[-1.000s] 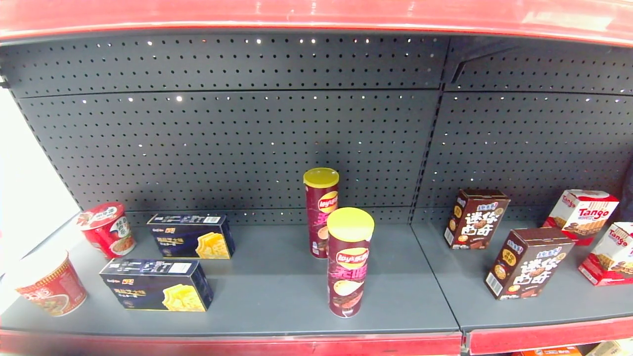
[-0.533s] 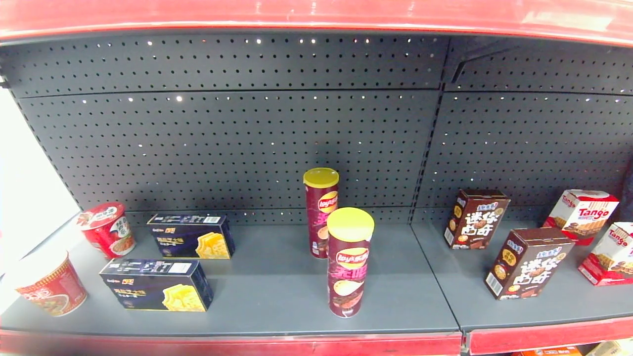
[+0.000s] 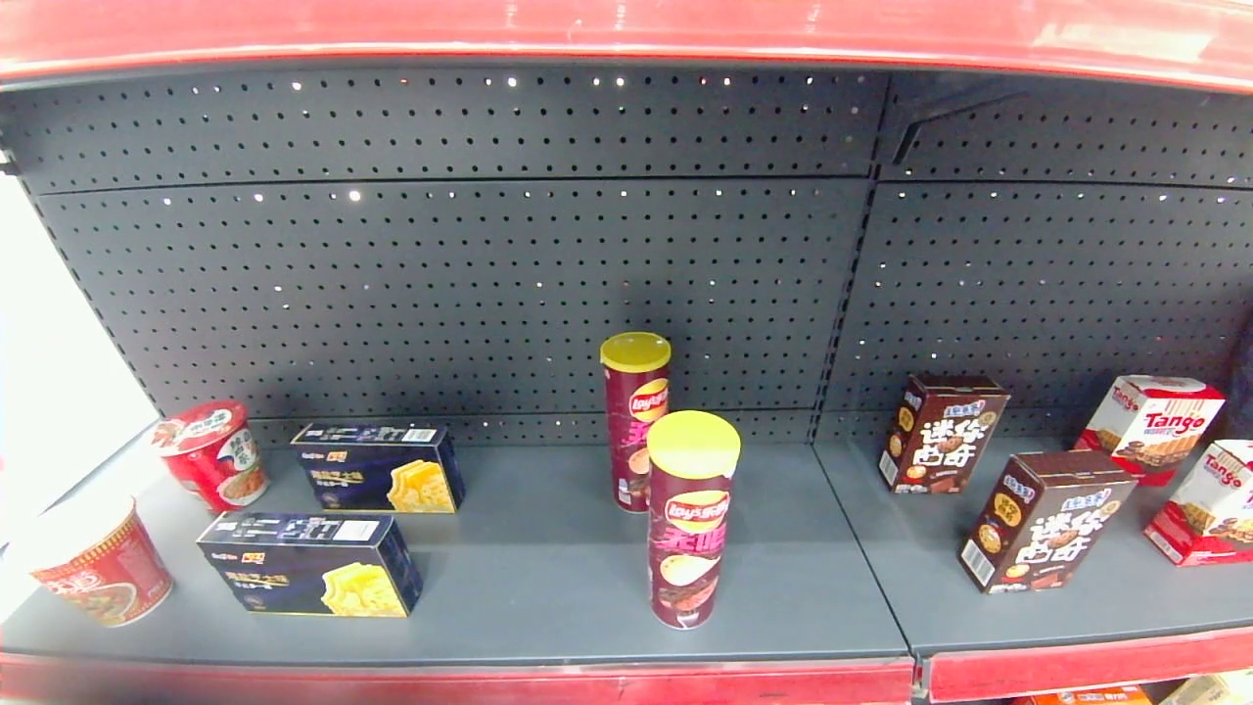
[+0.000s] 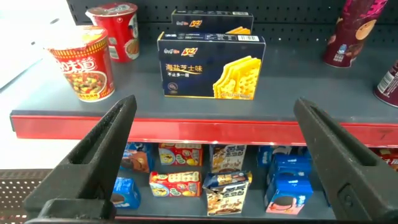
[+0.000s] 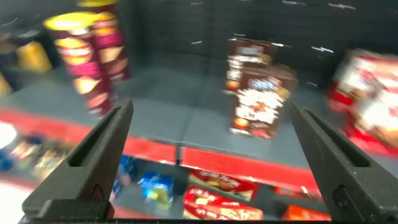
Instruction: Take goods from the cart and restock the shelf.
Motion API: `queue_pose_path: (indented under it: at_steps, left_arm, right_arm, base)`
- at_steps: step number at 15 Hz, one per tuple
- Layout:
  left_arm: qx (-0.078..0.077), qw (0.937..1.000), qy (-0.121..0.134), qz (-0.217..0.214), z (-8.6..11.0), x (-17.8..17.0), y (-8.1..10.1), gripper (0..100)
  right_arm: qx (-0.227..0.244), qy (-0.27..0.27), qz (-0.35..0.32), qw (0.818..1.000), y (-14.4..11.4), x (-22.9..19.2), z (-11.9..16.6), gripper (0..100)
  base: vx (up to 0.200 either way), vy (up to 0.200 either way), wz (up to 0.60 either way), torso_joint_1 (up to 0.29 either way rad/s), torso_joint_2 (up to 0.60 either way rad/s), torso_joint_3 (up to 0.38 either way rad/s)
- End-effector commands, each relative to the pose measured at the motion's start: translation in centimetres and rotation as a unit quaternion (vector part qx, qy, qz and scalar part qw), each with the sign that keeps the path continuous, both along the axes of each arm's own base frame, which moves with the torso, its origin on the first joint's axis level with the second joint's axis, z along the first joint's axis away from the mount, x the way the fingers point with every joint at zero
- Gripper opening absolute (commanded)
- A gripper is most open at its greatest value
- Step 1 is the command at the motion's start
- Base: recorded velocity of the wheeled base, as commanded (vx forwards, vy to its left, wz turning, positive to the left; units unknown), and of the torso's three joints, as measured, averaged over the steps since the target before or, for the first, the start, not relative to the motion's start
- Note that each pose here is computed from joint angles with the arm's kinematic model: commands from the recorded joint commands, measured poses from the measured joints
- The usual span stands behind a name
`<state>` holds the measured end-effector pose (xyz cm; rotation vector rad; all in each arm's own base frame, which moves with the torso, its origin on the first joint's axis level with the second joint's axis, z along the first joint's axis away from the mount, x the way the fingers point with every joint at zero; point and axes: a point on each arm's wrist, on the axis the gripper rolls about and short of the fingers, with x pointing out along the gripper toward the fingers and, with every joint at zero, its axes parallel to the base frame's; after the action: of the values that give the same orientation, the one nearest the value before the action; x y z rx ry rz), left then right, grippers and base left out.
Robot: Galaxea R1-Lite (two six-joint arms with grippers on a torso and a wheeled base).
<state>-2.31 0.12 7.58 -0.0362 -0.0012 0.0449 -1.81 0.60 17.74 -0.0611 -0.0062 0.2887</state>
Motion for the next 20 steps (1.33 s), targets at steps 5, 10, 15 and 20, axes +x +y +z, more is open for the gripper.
queue_pose_path:
  at_steps: [5, 10, 15, 20]
  left_arm:
    - [0.000, 1.0000, 0.000, 0.000, 0.0, 0.0, 0.0, 100]
    - [0.000, 1.0000, -0.001, 0.000, 0.0, 0.0, 0.0, 100]
    - [0.000, 1.0000, 0.000, 0.000, 0.0, 0.0, 0.0, 100]
    - [0.000, 1.0000, 0.000, 0.000, 0.0, 0.0, 0.0, 100]
  right_arm:
    - [-0.068, 0.075, 0.149, 0.984, 2.0, 8.1, 3.5, 100]
    - [0.001, 0.195, 0.146, 0.970, 7.2, 14.0, 5.9, 100]
    - [-0.014, 0.253, 0.032, 0.967, 12.2, 20.9, 0.1, 100]
    - [-0.004, 0.244, 0.013, 0.970, 13.8, 23.7, -4.3, 100]
  base:
    - [0.000, 0.000, 0.00, 0.000, 0.00, 0.000]
    - [0.000, 0.000, 0.00, 0.000, 0.00, 0.000]
    - [0.000, 0.000, 0.00, 0.000, 0.00, 0.000]
    - [0.000, 0.000, 0.00, 0.000, 0.00, 0.000]
